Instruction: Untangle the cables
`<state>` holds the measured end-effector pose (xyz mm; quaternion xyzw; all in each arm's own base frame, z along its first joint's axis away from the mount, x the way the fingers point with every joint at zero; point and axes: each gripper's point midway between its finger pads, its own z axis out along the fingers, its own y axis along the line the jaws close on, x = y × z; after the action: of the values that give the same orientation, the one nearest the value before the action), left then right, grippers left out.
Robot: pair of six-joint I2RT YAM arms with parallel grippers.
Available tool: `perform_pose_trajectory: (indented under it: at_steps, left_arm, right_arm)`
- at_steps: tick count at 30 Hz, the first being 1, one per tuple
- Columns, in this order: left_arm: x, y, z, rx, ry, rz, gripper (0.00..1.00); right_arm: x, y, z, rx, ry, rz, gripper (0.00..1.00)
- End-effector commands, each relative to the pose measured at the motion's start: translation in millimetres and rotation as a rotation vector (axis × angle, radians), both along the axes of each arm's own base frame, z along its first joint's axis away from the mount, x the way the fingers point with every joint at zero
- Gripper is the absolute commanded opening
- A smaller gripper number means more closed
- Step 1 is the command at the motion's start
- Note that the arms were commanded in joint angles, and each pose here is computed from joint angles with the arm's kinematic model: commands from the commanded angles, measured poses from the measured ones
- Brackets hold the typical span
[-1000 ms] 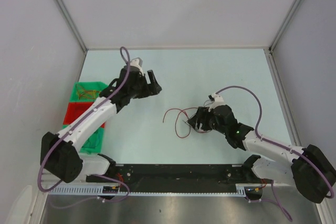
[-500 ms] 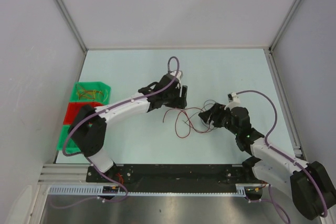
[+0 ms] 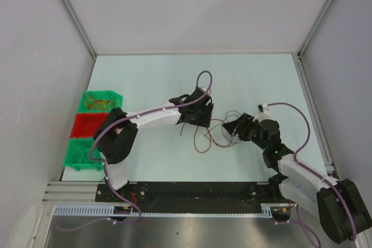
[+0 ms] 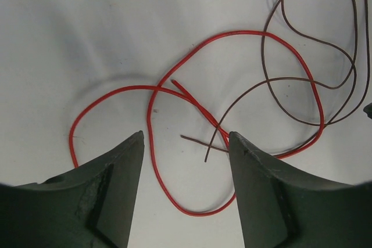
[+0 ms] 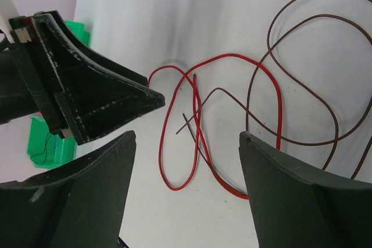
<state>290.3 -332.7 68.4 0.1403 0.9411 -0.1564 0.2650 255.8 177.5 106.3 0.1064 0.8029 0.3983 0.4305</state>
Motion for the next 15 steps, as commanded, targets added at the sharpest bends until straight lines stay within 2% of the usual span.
perform_pose_trajectory:
  at_steps: [1, 6, 12, 15]
  left_arm:
    - [-1, -19, 9, -0.024, 0.012, 0.053, 0.63]
    - [-3, -19, 2, 0.01, 0.052, 0.132, 0.59]
    - [-1, -10, -8, 0.068, 0.105, 0.318, 0.55]
    - [1, -17, -13, 0.048, 0.129, 0.351, 0.47]
  right_arm:
    - [5, 1, 12, 0.035, -0.044, -0.013, 0.76]
    - [6, 1, 13, 0.04, -0.046, -0.015, 0.76]
    - [7, 3, 12, 0.043, -0.043, -0.006, 0.75]
    - [7, 3, 12, 0.044, -0.042, -0.006, 0.75]
